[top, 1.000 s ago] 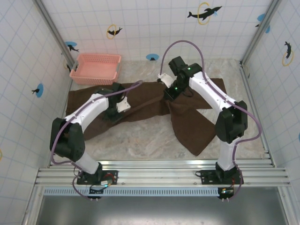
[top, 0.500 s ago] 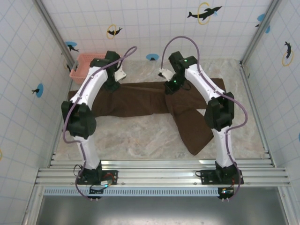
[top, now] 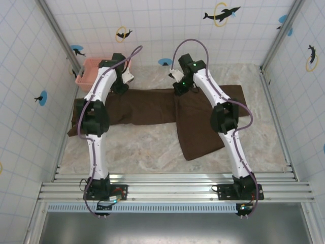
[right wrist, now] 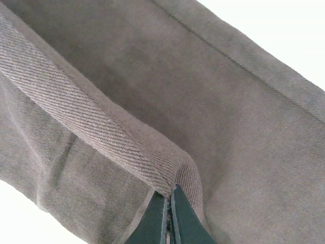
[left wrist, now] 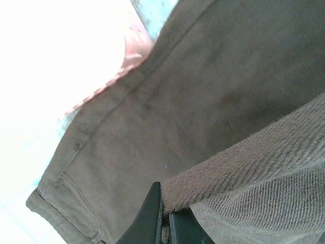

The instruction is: Roll up the long pants

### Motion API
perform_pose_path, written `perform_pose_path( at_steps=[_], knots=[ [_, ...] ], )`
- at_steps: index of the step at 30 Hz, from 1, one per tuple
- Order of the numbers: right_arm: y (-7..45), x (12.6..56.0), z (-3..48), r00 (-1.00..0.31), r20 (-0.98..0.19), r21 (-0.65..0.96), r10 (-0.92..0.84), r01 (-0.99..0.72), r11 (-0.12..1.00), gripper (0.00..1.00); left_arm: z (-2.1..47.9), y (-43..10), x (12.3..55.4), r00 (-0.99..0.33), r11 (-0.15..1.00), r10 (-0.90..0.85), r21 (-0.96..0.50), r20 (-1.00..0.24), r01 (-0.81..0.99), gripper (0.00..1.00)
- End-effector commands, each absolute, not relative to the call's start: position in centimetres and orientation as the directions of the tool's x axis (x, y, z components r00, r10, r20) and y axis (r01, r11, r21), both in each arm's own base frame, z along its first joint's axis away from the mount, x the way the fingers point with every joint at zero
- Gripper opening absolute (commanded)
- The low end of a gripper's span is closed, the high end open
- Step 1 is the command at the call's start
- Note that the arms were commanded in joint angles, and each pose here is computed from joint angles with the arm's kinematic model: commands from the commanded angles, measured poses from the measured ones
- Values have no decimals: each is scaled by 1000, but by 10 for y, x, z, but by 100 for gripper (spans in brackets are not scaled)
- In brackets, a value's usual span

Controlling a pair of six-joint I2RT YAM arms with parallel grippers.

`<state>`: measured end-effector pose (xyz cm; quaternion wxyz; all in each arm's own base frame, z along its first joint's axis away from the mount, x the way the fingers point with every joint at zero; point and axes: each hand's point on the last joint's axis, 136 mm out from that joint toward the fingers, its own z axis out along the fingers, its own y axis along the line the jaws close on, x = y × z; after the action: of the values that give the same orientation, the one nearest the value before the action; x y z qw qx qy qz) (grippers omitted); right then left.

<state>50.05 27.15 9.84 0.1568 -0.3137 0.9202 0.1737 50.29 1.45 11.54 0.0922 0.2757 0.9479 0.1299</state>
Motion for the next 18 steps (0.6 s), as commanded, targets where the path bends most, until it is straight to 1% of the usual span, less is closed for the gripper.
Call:
perform_pose_path(
  at_steps=[1, 2, 3, 4, 5, 7, 8, 10, 11, 12, 14, 16, 17, 18],
  knots=[
    [229, 539, 90, -821, -413, 193, -395, -502, 843, 3, 91, 47, 512, -885, 843, 463, 336, -54, 420, 0],
    [230, 545, 89, -822, -428, 193, -377, -490, 850, 4, 85, 48, 515, -890, 846, 452, 340, -51, 410, 0],
    [232, 550, 90, -814, -448, 188, -371, -491, 850, 8, 80, 49, 519, -893, 848, 446, 342, -52, 404, 0],
    [230, 556, 92, -807, -461, 157, -368, -483, 862, 16, 78, 50, 522, -896, 849, 440, 352, -55, 395, 12],
    [231, 561, 96, -794, -481, 121, -372, -480, 869, 27, 75, 52, 526, -902, 850, 429, 364, -55, 382, 15],
    [238, 571, 110, -750, -535, 74, -389, -501, 863, 43, 71, 54, 532, -908, 856, 413, 370, -71, 360, 16],
    [239, 577, 120, -728, -562, 37, -392, -496, 868, 50, 71, 57, 535, -912, 858, 402, 382, -82, 343, 21],
    [238, 586, 138, -686, -610, -9, -397, -495, 869, 55, 72, 61, 542, -916, 860, 388, 398, -105, 319, 29],
    [235, 590, 148, -670, -630, -27, -392, -486, 874, 60, 74, 65, 545, -921, 863, 370, 410, -118, 294, 41],
    [232, 593, 157, -656, -645, -40, -393, -484, 874, 63, 77, 67, 549, -923, 867, 359, 415, -136, 276, 48],
    [227, 588, 174, -638, -650, -60, -412, -497, 865, 64, 82, 69, 554, -924, 873, 342, 419, -168, 247, 53],
    [221, 569, 184, -637, -604, -106, -480, -532, 840, 64, 91, 67, 559, -919, 882, 335, 413, -208, 228, 68],
    [219, 554, 182, -651, -573, -80, -497, -560, 825, 63, 98, 66, 561, -915, 886, 332, 410, -231, 218, 75],
    [216, 539, 183, -682, -559, -33, -472, -551, 834, 62, 106, 66, 563, -911, 889, 326, 409, -254, 205, 87]
  ],
)
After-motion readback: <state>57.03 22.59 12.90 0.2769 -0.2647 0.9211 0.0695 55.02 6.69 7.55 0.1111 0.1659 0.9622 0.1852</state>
